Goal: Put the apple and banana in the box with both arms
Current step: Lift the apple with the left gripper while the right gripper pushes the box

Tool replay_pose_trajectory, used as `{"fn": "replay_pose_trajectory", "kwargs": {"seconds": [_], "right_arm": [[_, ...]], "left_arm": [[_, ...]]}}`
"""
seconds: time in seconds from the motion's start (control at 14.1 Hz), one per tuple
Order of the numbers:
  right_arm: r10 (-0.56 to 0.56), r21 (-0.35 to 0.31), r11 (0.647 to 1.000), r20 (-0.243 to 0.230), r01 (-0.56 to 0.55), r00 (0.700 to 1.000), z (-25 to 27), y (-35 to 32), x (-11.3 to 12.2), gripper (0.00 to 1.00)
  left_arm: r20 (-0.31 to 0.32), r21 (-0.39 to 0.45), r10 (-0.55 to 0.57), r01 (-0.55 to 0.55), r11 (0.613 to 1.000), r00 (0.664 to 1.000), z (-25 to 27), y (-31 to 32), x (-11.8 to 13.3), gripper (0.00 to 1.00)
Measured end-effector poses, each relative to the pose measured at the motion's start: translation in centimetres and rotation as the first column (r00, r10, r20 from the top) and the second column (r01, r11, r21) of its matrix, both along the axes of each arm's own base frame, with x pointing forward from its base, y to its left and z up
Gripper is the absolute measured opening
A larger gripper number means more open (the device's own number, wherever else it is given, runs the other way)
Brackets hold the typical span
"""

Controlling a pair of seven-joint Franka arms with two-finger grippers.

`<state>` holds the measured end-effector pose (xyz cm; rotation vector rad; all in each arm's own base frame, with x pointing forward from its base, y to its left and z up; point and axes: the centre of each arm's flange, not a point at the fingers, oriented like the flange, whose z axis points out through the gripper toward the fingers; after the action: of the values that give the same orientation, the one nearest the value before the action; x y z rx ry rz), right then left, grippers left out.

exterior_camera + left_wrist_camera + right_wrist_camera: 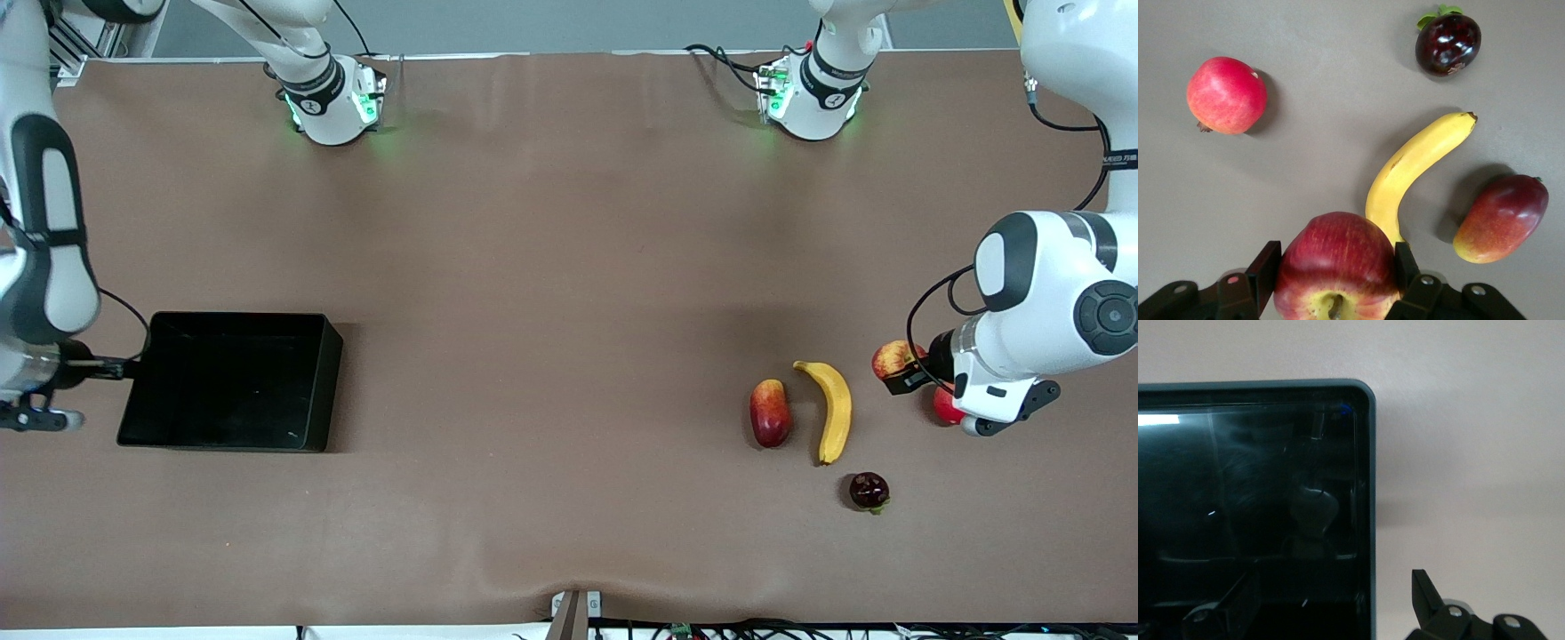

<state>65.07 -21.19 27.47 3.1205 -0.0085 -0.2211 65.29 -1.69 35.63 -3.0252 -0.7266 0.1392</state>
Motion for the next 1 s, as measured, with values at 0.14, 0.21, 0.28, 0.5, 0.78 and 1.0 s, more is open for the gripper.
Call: {"fn": "replay_pose_trajectory", "kwargs": {"seconds": [0.14,0.21,0.28,0.5,0.78,1.0], "right_arm": [[0.049,0.015,0.999,0.008,-0.049,0.999,-3.9,-0.6,0.1,1.0],[0.048,0.028,0.998,-0.001,-0.048,0.999,-5.5,-0.9,-0.1,1.0],[0.046,0.041,0.998,-0.013,-0.046,0.999,-6.5,-1.2,-0.4,0.93],[0.04,0.047,0.998,-0.016,-0.039,0.999,-6.6,-1.6,-0.6,0.59],[0.003,0.089,0.996,-0.005,-0.003,1.0,-6.4,-1.5,-0.5,0.16],[-0.027,0.146,0.989,0.018,0.024,0.999,-4.7,-0.7,0.2,0.03]], "left_arm": [[-0.001,0.002,0.0,0.0,1.0,1.0,0.1,0.1,0.0,0.74],[-0.002,0.007,-0.002,0.002,1.0,1.0,0.1,0.1,0.0,0.74],[-0.003,0.011,-0.004,0.004,1.0,1.0,0.1,0.2,0.0,0.74],[-0.021,0.018,-0.003,0.004,1.0,1.0,0.0,0.5,-0.2,0.74],[-0.026,0.021,-0.002,0.003,1.0,1.0,0.6,0.5,-0.4,0.74],[-0.029,0.023,-0.002,0.003,1.0,1.0,1.2,0.5,-0.5,0.74]]}}
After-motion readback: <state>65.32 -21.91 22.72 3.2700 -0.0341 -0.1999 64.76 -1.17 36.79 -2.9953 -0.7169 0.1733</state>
